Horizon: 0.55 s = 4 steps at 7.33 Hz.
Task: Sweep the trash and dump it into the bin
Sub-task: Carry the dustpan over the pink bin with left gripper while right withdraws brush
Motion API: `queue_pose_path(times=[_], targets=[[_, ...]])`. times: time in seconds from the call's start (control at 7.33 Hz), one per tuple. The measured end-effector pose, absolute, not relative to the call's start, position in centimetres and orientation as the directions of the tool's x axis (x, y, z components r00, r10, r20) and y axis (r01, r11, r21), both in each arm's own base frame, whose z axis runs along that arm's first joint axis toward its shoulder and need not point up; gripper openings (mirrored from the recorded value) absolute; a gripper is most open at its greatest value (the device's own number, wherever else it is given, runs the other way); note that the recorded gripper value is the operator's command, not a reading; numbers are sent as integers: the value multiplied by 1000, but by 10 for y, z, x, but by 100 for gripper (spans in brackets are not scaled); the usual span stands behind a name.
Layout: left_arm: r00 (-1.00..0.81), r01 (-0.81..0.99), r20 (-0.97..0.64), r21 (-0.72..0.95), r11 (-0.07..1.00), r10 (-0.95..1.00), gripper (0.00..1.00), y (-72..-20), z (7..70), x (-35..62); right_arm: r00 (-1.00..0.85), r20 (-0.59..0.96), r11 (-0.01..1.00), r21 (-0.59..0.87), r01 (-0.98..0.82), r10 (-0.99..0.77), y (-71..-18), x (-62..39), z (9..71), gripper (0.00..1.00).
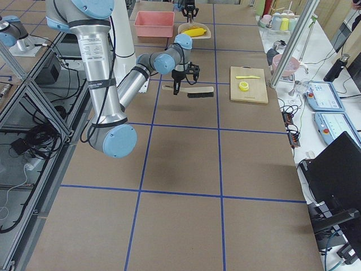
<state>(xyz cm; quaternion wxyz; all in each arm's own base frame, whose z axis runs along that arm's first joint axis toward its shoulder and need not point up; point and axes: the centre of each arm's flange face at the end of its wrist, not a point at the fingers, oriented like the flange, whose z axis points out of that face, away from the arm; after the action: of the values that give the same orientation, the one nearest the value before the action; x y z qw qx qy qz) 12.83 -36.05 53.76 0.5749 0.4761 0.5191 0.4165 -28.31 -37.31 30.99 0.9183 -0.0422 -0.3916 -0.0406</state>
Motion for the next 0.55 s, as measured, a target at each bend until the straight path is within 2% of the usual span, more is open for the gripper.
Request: queue_pose_path(times=[0.55], targets=[[232, -10, -358, 929, 370, 905, 0, -239, 611, 21, 721, 689, 992, -25, 122, -71, -384, -209, 368, 0]])
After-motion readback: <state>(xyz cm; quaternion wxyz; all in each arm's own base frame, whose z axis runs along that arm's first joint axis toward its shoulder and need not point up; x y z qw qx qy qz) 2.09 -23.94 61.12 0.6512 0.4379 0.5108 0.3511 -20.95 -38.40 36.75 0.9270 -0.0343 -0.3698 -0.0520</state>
